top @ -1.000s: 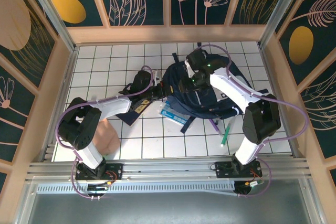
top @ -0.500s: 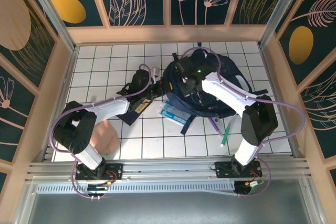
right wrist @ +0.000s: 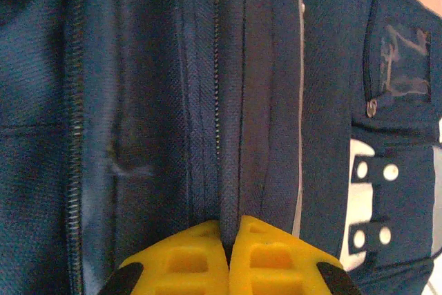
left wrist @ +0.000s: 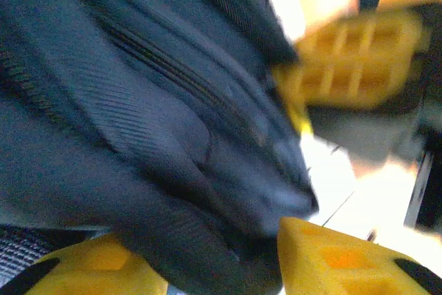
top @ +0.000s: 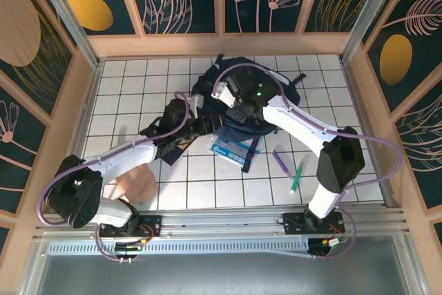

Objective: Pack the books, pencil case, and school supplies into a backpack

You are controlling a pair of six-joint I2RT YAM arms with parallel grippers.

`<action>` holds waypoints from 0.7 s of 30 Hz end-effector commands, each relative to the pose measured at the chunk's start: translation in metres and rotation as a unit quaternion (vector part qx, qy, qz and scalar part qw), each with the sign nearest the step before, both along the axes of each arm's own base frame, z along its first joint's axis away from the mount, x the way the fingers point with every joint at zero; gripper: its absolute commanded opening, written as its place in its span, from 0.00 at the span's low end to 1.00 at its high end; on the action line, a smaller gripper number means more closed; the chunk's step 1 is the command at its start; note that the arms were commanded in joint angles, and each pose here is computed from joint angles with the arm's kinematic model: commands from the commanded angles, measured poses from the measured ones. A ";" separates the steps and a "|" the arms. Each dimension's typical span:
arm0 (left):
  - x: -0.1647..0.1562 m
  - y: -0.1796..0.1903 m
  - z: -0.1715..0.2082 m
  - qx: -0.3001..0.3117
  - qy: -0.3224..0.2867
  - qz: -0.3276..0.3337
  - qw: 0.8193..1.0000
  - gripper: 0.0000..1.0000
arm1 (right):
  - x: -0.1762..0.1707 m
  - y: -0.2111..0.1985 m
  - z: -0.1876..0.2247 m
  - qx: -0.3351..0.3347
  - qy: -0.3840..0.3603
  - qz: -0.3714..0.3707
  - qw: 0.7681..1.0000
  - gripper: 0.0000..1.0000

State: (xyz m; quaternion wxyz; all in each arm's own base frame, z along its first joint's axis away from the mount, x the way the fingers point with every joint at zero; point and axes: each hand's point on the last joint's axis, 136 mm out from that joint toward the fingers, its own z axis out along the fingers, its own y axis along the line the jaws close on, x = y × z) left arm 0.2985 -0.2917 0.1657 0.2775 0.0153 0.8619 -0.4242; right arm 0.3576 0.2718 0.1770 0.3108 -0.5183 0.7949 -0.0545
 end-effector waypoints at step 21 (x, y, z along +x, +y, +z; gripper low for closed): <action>-0.012 0.076 0.107 0.313 -0.341 -0.091 0.882 0.91 | -0.032 0.035 0.066 0.053 -0.223 0.406 0.885 0.00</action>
